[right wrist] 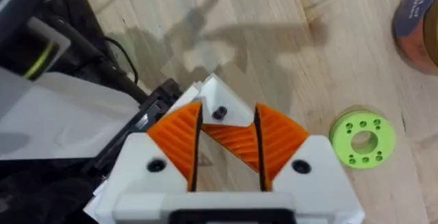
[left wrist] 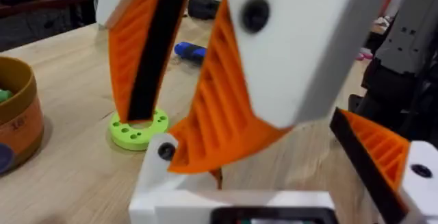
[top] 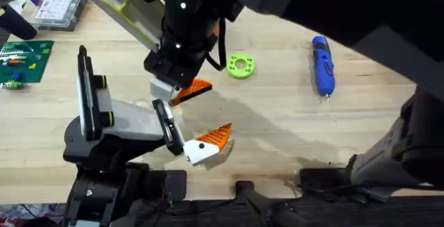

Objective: Pick up the gripper from the table and insert it into the empty holder that is missing its gripper. Then pick up a screw, insert it into the mounting hole, and use the screwdriver to tighten it. Finally, clean up the table by picking up the vegetable and placing it into the bucket.

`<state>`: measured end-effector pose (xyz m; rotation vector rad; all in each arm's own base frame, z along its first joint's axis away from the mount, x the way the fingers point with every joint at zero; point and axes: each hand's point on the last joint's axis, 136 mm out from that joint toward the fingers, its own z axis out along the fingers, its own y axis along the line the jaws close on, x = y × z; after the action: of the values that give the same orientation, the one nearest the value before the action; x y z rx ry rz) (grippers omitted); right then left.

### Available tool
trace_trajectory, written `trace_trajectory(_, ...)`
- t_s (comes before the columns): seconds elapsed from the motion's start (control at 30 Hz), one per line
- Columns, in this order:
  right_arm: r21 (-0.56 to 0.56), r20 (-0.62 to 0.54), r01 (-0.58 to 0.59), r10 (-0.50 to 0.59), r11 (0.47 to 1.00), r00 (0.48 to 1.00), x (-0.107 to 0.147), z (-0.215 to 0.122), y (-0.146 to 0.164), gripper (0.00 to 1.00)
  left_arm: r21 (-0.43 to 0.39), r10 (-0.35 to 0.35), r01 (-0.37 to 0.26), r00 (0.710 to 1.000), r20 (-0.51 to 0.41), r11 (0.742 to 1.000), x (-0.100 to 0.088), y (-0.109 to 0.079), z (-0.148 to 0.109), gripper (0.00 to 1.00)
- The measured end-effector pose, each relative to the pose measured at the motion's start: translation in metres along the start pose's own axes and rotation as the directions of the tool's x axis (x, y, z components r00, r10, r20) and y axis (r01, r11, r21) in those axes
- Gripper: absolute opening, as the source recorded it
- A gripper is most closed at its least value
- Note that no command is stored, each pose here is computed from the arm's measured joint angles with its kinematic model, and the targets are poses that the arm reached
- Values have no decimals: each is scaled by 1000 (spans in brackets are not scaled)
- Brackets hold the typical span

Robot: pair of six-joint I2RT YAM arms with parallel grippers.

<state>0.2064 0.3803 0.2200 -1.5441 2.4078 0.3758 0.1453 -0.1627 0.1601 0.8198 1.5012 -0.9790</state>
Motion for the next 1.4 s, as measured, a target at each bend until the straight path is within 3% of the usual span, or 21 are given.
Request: trace_trajectory(1.4, -17, -31, -15, 15, 1000, 999, 3, 8, 2, 292, 0, -3, 3, 1000, 0, 1000, 0, 0, 0, 987)
